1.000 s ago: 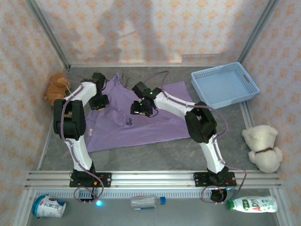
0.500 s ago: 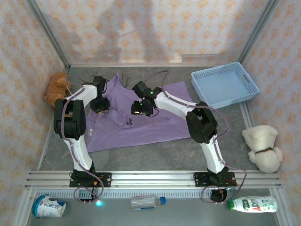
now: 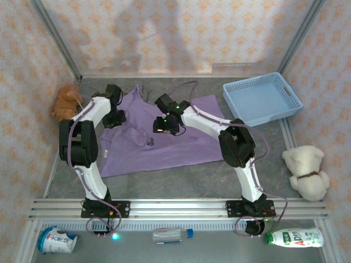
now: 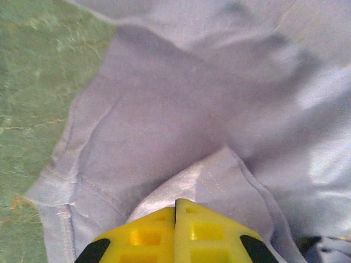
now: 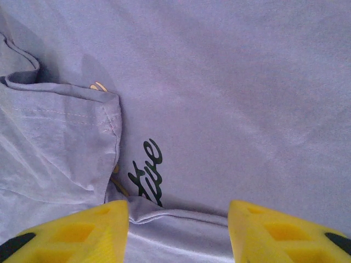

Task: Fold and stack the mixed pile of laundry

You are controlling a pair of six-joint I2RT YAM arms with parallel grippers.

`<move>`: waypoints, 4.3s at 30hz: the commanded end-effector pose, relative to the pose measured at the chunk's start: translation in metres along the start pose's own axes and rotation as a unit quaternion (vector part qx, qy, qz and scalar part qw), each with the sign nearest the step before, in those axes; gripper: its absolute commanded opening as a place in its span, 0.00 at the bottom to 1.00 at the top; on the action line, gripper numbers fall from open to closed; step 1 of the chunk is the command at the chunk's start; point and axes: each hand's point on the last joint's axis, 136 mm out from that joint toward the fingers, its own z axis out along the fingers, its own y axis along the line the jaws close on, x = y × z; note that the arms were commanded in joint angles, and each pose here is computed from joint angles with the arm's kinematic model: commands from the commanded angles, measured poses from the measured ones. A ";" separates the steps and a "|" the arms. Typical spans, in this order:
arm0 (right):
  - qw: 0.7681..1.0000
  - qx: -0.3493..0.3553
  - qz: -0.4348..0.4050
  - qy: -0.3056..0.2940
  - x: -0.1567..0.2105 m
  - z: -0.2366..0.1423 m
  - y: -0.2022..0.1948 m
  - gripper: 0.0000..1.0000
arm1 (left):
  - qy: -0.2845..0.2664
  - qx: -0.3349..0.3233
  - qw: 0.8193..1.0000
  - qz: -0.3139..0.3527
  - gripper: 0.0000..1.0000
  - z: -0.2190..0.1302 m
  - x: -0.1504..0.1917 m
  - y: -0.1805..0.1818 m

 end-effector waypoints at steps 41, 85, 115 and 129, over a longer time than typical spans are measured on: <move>0.998 -0.053 0.033 0.016 -0.020 0.090 0.057 0.36 | 0.036 0.027 0.999 -0.001 0.00 0.043 0.019 0.006; 0.980 0.186 0.042 -0.051 0.005 -0.075 -0.129 0.58 | 0.028 0.040 0.996 -0.080 0.59 -0.037 0.073 0.009; 0.933 0.298 0.181 0.094 0.177 -0.085 -0.260 0.72 | 0.181 -0.054 0.980 -0.060 0.59 0.020 0.263 -0.003; 0.954 0.260 0.145 0.022 0.076 -0.110 -0.216 0.72 | -0.031 0.015 0.999 -0.025 0.68 -0.081 0.059 -0.080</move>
